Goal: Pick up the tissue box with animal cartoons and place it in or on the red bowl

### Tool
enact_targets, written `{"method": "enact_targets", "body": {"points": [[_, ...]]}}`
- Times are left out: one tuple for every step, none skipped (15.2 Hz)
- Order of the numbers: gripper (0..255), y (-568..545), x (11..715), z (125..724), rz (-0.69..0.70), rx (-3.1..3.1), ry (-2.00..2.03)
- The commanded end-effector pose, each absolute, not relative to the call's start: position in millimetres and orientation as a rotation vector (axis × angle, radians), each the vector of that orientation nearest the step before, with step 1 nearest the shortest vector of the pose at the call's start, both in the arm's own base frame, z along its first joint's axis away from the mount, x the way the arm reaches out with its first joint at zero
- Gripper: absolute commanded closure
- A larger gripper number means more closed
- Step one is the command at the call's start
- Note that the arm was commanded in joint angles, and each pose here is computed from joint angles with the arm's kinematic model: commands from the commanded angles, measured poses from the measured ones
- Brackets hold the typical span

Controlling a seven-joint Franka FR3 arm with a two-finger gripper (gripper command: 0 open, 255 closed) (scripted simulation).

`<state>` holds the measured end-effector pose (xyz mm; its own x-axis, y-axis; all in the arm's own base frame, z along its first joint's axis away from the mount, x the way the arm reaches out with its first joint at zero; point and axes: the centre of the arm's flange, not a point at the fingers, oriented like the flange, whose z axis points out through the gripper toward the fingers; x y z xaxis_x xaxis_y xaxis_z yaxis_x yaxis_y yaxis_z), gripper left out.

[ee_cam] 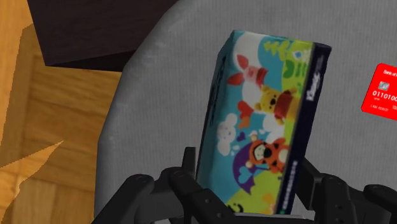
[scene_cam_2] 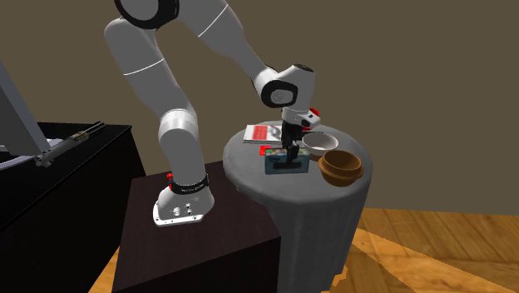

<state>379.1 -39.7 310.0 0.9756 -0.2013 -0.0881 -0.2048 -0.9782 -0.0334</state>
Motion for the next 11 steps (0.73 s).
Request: {"method": "enact_targets", "body": {"points": [[255,-39,379,320,0.132,-3.08,0.317],[255,-39,379,325,0.132,-3.08,0.317],[255,-39,379,330,0.132,-3.08,0.317],[255,-39,379,336,0.132,-3.08,0.317],[255,-39,379,341,0.132,-3.08,0.317],[255,-39,379,346,0.132,-3.08,0.317],[255,-39,379,352,0.132,-3.08,0.317],[255,-39,379,357,0.132,-3.08,0.317],[255,-39,379,362,0.132,-3.08,0.317],[255,-39,379,367,0.132,-3.08,0.317],[255,-39,379,373,0.132,-3.08,0.317]]}}
